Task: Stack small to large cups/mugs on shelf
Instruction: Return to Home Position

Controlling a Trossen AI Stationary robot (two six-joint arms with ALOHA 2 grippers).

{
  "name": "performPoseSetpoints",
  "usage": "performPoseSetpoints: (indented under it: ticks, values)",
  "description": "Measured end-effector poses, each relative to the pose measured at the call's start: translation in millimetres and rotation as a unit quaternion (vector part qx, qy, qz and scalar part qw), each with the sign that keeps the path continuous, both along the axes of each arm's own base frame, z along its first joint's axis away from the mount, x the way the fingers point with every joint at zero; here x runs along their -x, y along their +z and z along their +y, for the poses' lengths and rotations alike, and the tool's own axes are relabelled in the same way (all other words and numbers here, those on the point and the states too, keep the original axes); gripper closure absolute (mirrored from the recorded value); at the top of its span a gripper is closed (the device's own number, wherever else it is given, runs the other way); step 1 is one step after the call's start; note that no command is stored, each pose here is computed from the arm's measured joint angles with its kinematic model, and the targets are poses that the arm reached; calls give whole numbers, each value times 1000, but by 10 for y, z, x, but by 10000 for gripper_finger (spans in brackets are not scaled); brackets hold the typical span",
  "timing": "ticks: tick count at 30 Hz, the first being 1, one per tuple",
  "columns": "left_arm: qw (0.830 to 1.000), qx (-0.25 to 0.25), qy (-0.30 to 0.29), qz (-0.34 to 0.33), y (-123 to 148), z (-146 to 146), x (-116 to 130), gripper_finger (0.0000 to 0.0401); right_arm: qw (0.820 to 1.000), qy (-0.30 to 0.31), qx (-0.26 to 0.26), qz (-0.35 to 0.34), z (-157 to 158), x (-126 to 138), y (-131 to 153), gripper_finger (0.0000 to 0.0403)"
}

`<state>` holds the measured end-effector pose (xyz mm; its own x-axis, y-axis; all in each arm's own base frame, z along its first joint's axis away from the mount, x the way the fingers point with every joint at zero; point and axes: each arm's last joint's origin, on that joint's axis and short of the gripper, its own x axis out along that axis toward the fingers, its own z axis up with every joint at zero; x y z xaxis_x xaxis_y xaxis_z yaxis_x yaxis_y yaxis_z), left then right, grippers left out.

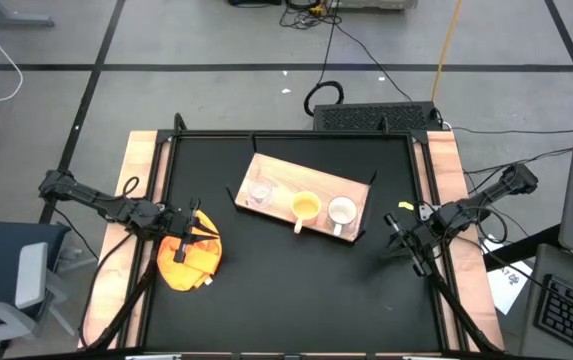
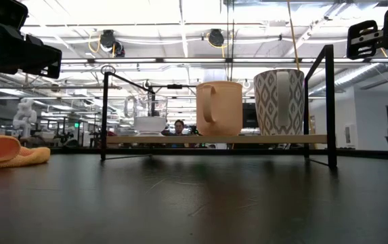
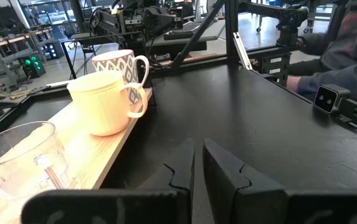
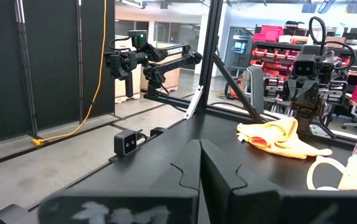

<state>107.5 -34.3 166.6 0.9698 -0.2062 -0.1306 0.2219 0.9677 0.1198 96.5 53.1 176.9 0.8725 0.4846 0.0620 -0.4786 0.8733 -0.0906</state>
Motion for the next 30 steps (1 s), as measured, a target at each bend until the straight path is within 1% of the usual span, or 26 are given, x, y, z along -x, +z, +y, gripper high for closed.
performPoseSetpoints:
  ticks: [30]
  values:
    - [1000,0,0,0,0,0,0,366,1000,0,0,0,0,0,0,403]
